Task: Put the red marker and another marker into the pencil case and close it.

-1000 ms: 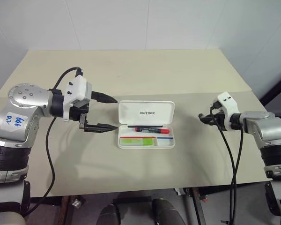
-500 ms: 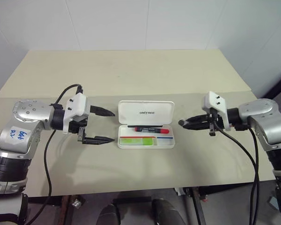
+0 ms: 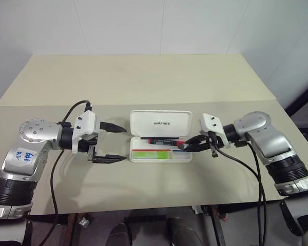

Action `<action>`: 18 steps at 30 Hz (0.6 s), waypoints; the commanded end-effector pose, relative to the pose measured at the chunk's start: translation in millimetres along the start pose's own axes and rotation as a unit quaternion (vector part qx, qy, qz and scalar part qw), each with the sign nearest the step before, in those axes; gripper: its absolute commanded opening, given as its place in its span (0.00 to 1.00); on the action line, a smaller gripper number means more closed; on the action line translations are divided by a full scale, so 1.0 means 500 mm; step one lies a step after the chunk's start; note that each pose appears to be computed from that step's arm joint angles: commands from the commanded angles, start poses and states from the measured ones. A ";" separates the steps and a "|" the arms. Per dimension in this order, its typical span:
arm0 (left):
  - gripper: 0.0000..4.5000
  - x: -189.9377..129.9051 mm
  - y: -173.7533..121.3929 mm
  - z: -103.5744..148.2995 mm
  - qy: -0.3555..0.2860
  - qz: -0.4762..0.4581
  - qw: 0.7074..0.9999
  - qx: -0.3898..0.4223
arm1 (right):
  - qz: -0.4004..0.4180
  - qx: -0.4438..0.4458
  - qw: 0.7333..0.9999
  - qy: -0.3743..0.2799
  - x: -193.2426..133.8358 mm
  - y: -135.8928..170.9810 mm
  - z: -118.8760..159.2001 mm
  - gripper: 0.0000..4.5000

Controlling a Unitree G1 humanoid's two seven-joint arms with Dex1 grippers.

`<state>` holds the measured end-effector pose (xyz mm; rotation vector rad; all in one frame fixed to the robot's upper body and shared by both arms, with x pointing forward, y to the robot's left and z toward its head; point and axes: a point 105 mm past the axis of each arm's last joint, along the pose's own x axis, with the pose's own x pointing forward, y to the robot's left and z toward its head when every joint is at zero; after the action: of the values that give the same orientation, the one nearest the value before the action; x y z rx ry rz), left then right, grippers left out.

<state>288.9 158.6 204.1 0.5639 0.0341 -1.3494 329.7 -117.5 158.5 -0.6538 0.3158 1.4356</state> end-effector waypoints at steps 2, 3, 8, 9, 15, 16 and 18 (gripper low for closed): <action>1.00 0.002 -0.002 0.018 -0.010 0.003 1.000 0.017 | 0.005 -0.004 1.000 0.004 0.007 0.003 -0.002 0.08; 1.00 0.002 -0.001 0.018 -0.010 0.003 1.000 0.017 | 0.007 -0.004 1.000 0.005 0.009 0.004 -0.003 0.08; 1.00 0.003 0.004 0.021 -0.011 0.006 1.000 0.020 | 0.006 0.002 1.000 0.011 0.014 0.005 -0.016 0.08; 1.00 0.004 0.005 0.022 -0.011 0.006 1.000 0.021 | 0.006 0.005 1.000 0.013 0.014 0.004 -0.019 0.08; 1.00 0.004 0.013 0.027 -0.012 0.009 1.000 0.027 | 0.005 0.013 1.000 0.013 0.018 0.003 -0.027 0.08; 1.00 0.004 0.014 0.027 -0.012 0.009 1.000 0.027 | 0.004 0.013 1.000 0.012 0.019 0.002 -0.028 0.24; 1.00 0.005 0.016 0.028 -0.012 0.009 0.999 0.028 | 0.003 0.014 1.000 0.011 0.020 0.000 -0.028 0.38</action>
<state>292.3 152.7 211.5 0.5798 0.0036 -1.3462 333.7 -118.5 139.5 -0.6370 0.3716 1.4237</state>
